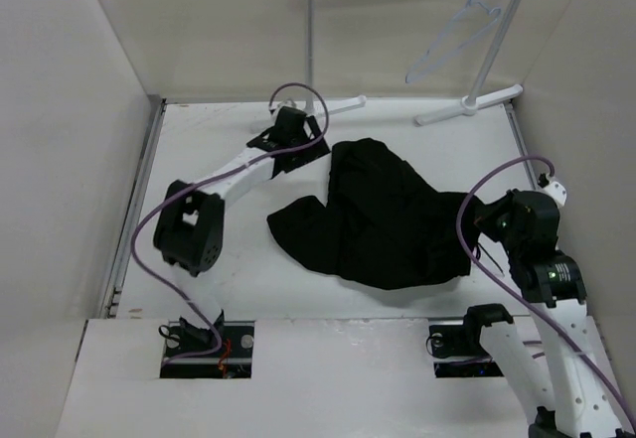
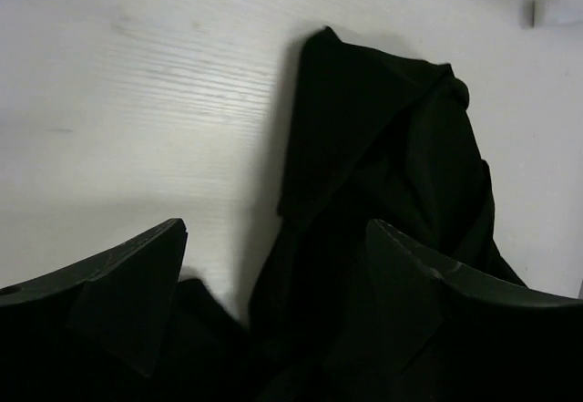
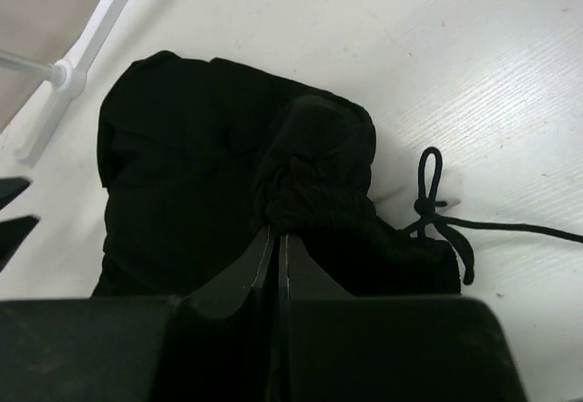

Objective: Place the trousers on the hanger
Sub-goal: Flatten out the trousers at the center of the board.

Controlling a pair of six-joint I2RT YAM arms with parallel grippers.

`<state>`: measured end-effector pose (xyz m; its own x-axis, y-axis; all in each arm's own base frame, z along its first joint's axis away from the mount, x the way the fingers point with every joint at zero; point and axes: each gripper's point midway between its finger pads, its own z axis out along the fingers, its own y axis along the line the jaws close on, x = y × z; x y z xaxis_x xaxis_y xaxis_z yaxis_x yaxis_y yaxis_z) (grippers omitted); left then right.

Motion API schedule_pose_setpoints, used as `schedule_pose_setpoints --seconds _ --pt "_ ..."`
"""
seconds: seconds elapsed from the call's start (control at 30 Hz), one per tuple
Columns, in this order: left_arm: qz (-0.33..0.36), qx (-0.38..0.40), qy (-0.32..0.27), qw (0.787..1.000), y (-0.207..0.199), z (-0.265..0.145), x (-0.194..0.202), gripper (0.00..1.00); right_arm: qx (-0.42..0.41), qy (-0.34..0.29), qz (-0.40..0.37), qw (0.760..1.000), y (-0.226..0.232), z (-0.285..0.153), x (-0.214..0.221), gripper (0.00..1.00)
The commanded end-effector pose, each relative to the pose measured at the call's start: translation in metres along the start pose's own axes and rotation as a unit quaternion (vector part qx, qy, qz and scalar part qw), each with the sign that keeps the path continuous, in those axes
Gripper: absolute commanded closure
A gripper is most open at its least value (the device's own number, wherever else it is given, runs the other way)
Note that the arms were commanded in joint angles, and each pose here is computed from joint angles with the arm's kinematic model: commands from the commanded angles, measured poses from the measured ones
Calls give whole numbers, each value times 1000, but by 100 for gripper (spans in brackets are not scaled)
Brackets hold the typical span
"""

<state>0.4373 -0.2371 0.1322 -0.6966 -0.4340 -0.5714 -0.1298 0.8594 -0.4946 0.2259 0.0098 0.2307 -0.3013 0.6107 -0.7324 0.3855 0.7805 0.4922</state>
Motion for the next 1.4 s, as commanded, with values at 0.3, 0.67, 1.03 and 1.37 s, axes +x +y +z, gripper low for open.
schedule_pose_setpoints --seconds 0.3,0.67,1.03,1.37 --pt "31 11 61 998 -42 100 40 43 -49 -9 11 999 21 -8 -3 94" --pt "40 10 -184 982 -40 -104 -137 88 -97 -33 14 995 53 -22 -30 96" --pt "140 -203 -255 935 65 -184 -152 43 -95 -37 19 995 57 -24 -38 96" --pt "73 -247 -184 949 132 -149 -110 17 -29 -40 5 999 42 20 -44 97"
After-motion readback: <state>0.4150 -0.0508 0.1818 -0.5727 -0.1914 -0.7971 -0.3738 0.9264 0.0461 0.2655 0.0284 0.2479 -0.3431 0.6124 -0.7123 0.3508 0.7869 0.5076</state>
